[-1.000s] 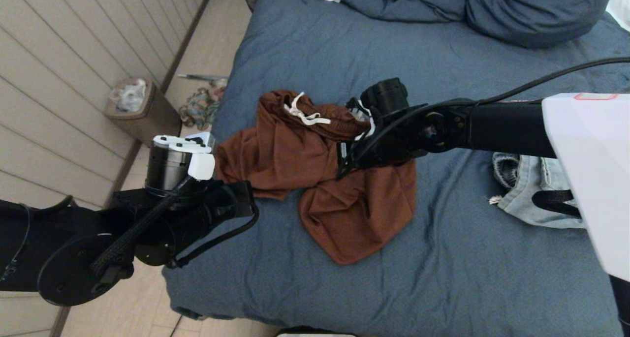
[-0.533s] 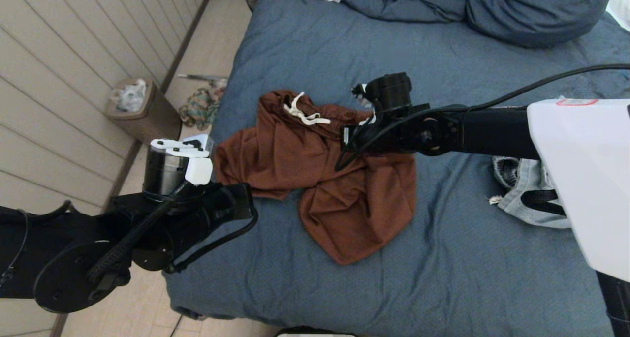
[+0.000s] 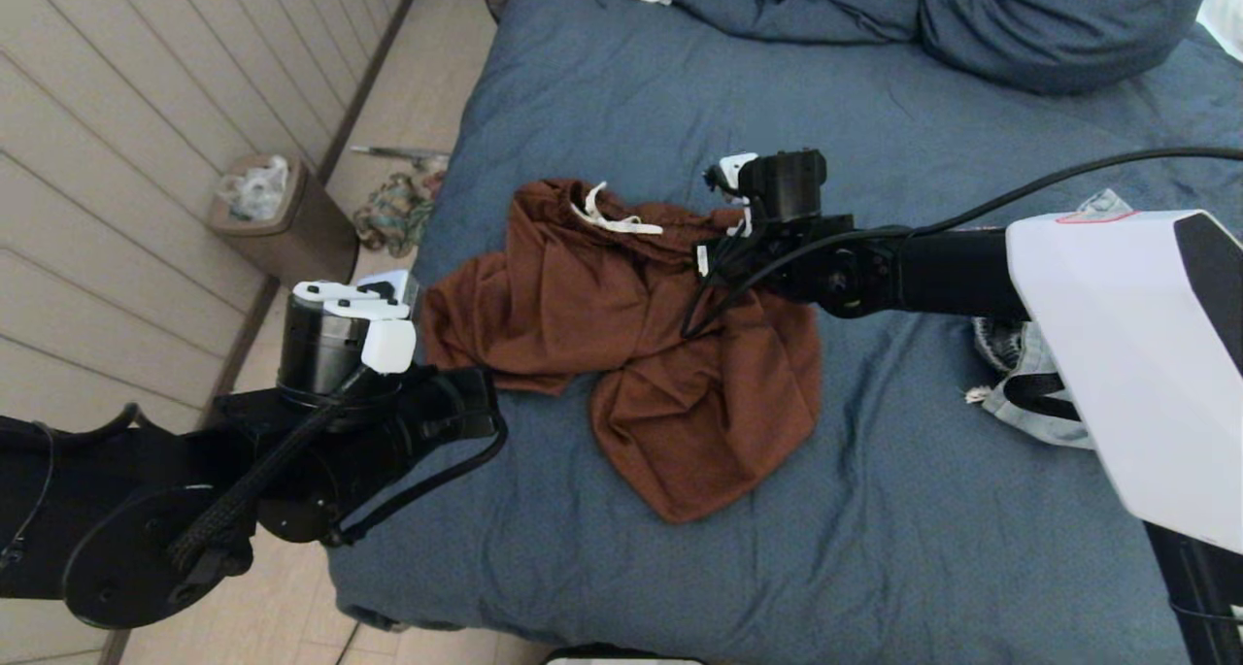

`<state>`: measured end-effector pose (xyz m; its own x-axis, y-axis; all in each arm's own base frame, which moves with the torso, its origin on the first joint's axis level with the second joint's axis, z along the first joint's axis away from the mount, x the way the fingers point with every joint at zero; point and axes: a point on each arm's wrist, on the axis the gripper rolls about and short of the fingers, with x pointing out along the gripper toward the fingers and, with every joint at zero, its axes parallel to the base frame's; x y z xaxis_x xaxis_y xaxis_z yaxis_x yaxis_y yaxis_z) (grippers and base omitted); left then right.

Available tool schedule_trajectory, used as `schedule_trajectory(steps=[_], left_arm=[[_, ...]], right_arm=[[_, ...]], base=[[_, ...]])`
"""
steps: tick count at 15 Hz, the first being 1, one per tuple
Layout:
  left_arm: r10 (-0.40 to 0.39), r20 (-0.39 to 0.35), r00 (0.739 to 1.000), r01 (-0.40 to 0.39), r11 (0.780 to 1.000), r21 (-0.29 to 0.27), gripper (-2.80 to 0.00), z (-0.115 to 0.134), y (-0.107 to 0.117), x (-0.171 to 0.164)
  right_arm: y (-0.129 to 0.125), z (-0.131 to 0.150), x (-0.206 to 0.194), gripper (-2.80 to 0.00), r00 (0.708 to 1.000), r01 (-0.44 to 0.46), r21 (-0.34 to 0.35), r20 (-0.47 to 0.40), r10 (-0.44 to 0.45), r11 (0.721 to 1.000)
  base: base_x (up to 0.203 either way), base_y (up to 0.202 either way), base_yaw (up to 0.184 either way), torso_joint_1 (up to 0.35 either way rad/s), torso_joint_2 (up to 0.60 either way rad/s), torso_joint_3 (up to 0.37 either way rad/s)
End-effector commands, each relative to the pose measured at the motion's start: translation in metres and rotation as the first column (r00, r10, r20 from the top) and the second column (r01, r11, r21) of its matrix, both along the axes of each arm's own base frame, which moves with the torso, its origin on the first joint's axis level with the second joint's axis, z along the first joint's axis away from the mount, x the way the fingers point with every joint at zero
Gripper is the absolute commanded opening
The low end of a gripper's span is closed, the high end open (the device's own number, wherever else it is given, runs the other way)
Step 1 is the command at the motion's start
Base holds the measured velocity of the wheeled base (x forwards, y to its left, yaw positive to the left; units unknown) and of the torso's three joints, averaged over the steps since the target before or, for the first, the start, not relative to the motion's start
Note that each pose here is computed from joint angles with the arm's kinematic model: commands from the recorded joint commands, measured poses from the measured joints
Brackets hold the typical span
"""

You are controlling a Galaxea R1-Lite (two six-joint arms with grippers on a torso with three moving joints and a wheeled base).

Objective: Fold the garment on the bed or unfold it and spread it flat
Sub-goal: Unford the brown shorts

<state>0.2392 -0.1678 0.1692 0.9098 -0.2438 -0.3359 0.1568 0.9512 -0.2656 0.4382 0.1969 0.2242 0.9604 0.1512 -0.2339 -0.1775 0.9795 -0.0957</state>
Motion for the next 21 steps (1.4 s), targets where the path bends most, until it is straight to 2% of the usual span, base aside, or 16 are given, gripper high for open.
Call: schedule_trajectory(steps=[1, 3, 4, 5, 7, 8, 12, 14, 15, 16, 17, 18, 19, 20, 21], left_arm=[[0.003, 0.005, 1.0, -0.003, 1.0, -0.005, -2.8, 0.001, 0.001, -0.001], [0.003, 0.006, 1.0, -0.003, 1.0, -0.006, -2.8, 0.0, 0.001, -0.001], [0.003, 0.006, 1.0, -0.003, 1.0, -0.006, -2.8, 0.0, 0.001, -0.001], [0.003, 0.004, 1.0, -0.003, 1.0, -0.005, -2.8, -0.002, 0.001, -0.001], [0.002, 0.006, 1.0, -0.002, 1.0, -0.006, -2.8, -0.002, 0.0, -0.001], [0.002, 0.004, 1.0, -0.002, 1.0, -0.005, -2.8, -0.002, 0.0, -0.001], [0.002, 0.002, 1.0, -0.002, 1.0, -0.003, -2.8, -0.003, 0.0, -0.001], [0.001, 0.003, 1.0, -0.001, 1.0, -0.005, -2.8, -0.003, 0.0, -0.001], [0.0, 0.003, 1.0, 0.0, 1.0, -0.004, -2.8, -0.003, 0.0, -0.002], [0.0, 0.002, 1.0, 0.0, 1.0, -0.003, -2.8, -0.003, 0.0, -0.002], [-0.003, 0.0, 1.0, 0.003, 1.0, -0.003, -2.8, -0.004, 0.0, -0.002], [-0.005, -0.003, 1.0, 0.005, 1.0, -0.001, -2.8, -0.005, -0.001, -0.002], [-0.006, -0.006, 1.0, 0.006, 1.0, 0.001, -2.8, -0.005, -0.002, -0.002], [-0.01, -0.013, 1.0, 0.01, 1.0, 0.006, -2.8, -0.007, -0.003, -0.003], [-0.013, -0.018, 1.0, 0.013, 1.0, 0.01, -2.8, -0.008, -0.004, -0.003]], right_arm=[[0.002, -0.003, 0.003, -2.8, 1.0, 0.015, -0.008, 0.015, -0.014, 1.0], [-0.003, 0.0, 0.01, -2.8, 0.991, 0.095, 0.007, 0.093, -0.095, 0.995], [-0.007, 0.002, 0.015, -2.8, 0.974, 0.165, 0.001, 0.157, -0.164, 0.986], [-0.017, 0.002, 0.022, -2.8, 0.952, 0.237, -0.022, 0.206, -0.227, 0.971], [-0.038, 0.009, 0.033, -2.8, 0.879, 0.367, -0.019, 0.335, -0.34, 0.93], [-0.049, 0.011, 0.037, -2.8, 0.857, 0.404, -0.016, 0.355, -0.373, 0.914], [-0.07, 0.019, 0.038, -2.8, 0.831, 0.445, 0.011, 0.369, -0.417, 0.896], [-0.072, 0.048, 0.022, -2.8, 0.812, 0.439, 0.07, 0.396, -0.429, 0.896], [-0.072, 0.061, 0.012, -2.8, 0.812, 0.432, 0.09, 0.394, -0.43, 0.898], [-0.068, 0.069, -0.001, -2.8, 0.834, 0.416, 0.096, 0.357, -0.421, 0.904], [-0.063, 0.071, -0.014, -2.8, 0.875, 0.393, 0.093, 0.269, -0.403, 0.915], [-0.057, 0.07, -0.026, -2.8, 0.91, 0.365, 0.093, 0.172, -0.376, 0.926], [-0.049, 0.067, -0.043, -2.8, 0.947, 0.314, 0.103, 0.037, -0.319, 0.944], [-0.042, 0.063, -0.061, -2.8, 0.966, 0.246, 0.139, -0.121, -0.23, 0.959], [-0.036, 0.057, -0.078, -2.8, 0.952, 0.183, 0.167, -0.275, -0.133, 0.969]], base=[[0.0, 0.0, 0.0, 0.0, 0.0, 0.0], [0.0, 0.0, 0.0, 0.0, 0.0, 0.0], [0.0, 0.0, 0.0, 0.0, 0.0, 0.0], [0.0, 0.0, 0.0, 0.0, 0.0, 0.0], [0.0, 0.0, 0.0, 0.0, 0.0, 0.0], [0.0, 0.0, 0.0, 0.0, 0.0, 0.0], [0.0, 0.0, 0.0, 0.0, 0.0, 0.0], [0.0, 0.0, 0.0, 0.0, 0.0, 0.0], [0.0, 0.0, 0.0, 0.0, 0.0, 0.0], [0.0, 0.0, 0.0, 0.0, 0.0, 0.0], [0.0, 0.0, 0.0, 0.0, 0.0, 0.0], [0.0, 0.0, 0.0, 0.0, 0.0, 0.0], [0.0, 0.0, 0.0, 0.0, 0.0, 0.0], [0.0, 0.0, 0.0, 0.0, 0.0, 0.0], [0.0, 0.0, 0.0, 0.0, 0.0, 0.0]])
